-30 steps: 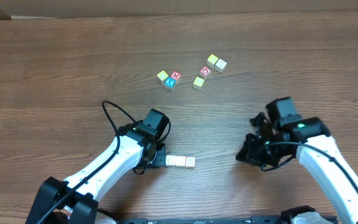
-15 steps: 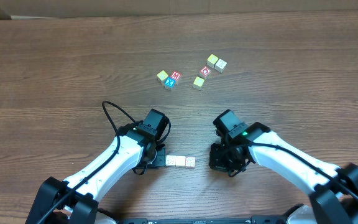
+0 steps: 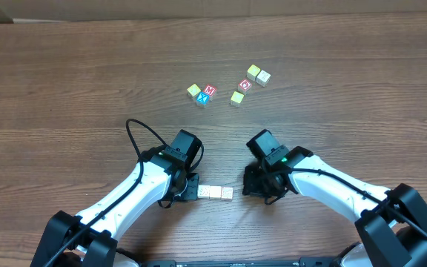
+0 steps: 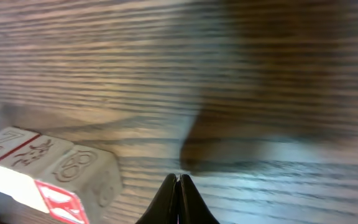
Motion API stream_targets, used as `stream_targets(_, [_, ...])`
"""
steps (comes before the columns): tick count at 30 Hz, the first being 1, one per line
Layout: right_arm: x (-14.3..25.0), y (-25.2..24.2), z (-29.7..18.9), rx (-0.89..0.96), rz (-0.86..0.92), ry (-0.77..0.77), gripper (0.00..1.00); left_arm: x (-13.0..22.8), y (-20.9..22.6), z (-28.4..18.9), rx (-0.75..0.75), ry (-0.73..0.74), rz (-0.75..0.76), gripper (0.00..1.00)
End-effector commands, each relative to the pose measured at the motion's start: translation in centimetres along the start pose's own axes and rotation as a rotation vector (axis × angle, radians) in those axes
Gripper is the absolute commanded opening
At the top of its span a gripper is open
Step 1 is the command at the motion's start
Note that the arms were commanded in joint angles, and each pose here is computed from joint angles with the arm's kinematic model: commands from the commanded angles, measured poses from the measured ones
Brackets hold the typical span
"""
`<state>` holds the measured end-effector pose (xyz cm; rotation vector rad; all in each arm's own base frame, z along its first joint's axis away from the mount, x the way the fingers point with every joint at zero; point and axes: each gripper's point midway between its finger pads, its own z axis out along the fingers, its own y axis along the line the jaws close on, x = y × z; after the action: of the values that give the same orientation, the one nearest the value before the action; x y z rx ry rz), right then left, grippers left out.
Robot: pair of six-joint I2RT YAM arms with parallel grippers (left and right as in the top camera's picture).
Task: Flip 3 blocks
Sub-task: 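Move the right gripper to the row's right end and push blocks together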
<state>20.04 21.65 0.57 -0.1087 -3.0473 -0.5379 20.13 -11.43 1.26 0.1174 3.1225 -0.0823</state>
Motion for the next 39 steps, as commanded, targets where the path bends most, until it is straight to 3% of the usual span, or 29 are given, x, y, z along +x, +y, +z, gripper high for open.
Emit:
stream_targets(1, [0.0,0.8,0.1,0.002,-0.006,-0.022,0.04,0.3,0.0,0.3,0.01,0.019,0.018,0.07])
stream_targets(10, [0.3,1.6,0.2,-0.023,0.018,-0.016,0.04,0.4,-0.3,0.3,0.023,0.025,0.018,0.12])
stream_targets(16, [1.0,3.0,1.0,-0.051,0.023,-0.003,0.04,0.4,-0.3,0.3,0.023,0.025,0.018,0.11])
stream_targets(18, [1.1,3.1,1.2,-0.05,0.023,0.0,0.04,0.4,-0.3,0.3,0.023,0.025,0.018,0.04])
stream_targets(39, [0.9,3.6,1.4,-0.072,0.038,-0.001,0.04,-1.4,-1.3,0.2,0.066,-0.048,0.052,0.04])
